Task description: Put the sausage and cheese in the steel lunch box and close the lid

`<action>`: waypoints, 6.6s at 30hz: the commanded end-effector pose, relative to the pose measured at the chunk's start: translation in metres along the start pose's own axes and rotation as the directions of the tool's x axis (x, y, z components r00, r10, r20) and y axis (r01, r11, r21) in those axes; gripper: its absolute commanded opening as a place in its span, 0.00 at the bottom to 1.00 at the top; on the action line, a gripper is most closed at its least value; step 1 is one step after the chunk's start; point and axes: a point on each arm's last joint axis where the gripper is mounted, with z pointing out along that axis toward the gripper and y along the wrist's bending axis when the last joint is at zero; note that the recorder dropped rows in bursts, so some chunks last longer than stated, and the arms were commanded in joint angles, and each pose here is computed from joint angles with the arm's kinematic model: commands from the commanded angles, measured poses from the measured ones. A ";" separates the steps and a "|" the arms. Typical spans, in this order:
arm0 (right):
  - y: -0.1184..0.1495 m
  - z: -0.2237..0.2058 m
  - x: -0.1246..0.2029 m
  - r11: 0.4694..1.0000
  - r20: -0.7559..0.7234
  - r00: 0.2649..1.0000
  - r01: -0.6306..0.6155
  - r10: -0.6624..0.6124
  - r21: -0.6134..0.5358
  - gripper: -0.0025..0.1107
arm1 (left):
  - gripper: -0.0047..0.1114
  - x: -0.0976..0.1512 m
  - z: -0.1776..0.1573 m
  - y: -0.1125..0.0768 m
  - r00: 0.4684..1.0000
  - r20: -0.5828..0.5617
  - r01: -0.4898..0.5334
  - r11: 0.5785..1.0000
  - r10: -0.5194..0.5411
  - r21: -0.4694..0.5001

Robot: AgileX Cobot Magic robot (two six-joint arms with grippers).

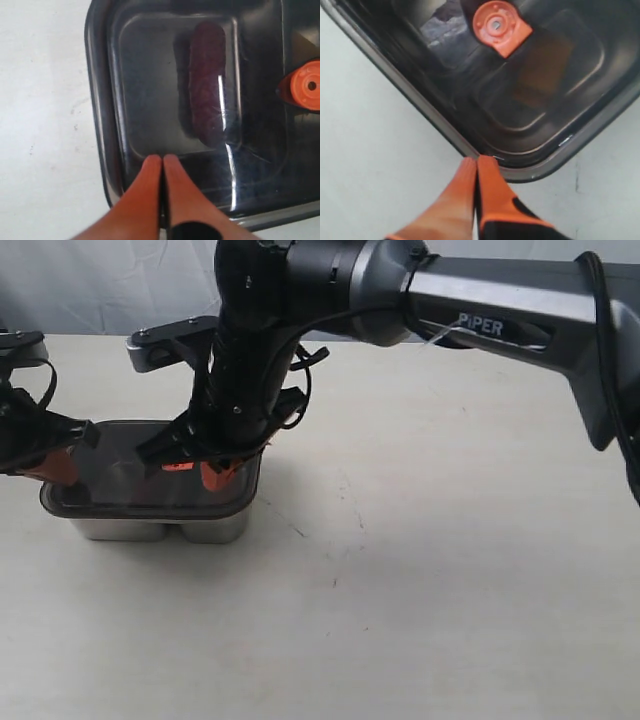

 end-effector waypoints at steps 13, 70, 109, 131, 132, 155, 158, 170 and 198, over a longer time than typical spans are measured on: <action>0.009 -0.006 0.012 0.998 -0.119 0.991 0.061 -0.062 -0.018 0.01 | 0.04 0.029 -0.071 -0.013 0.991 -0.115 -0.070 0.995 0.062 -0.067; -0.005 0.002 0.001 0.993 -0.012 1.000 0.022 -0.020 0.112 0.01 | 0.04 -0.020 -0.022 -0.001 0.997 -0.002 -0.079 0.996 0.079 -0.042; -0.037 0.017 -0.013 0.970 0.124 0.992 -0.057 0.028 0.238 0.01 | 0.04 -0.032 0.018 0.014 0.997 -0.065 -0.051 0.995 0.045 -0.085; -0.051 0.037 -0.010 0.976 0.091 0.991 -0.113 0.098 0.187 0.01 | 0.04 -0.040 0.017 0.014 0.999 0.005 -0.038 0.996 0.038 -0.084; -0.052 0.040 -0.009 0.976 0.081 0.992 -0.113 0.100 0.188 0.01 | 0.04 -0.040 0.017 0.014 0.999 0.005 -0.038 0.996 0.038 -0.084; -0.071 -0.128 0.008 0.936 0.255 0.964 -0.161 0.080 0.314 0.01 | 0.04 -0.009 -0.169 -0.034 0.799 0.570 -0.101 0.978 0.189 -0.183; -0.076 -0.147 0.022 0.954 0.267 0.959 -0.162 0.093 0.252 0.01 | 0.04 0.020 -0.192 -0.041 0.739 0.630 -0.119 0.966 0.240 -0.229; -0.071 -0.141 0.136 0.960 0.412 0.895 -0.247 0.173 0.133 0.01 | 0.04 0.131 -0.205 -0.048 0.727 0.627 -0.124 0.952 0.279 -0.279; -0.077 -0.222 0.213 0.911 0.750 0.658 -0.347 0.065 0.225 0.01 | 0.04 0.143 -0.200 -0.053 0.768 0.611 -0.106 0.979 0.192 -0.175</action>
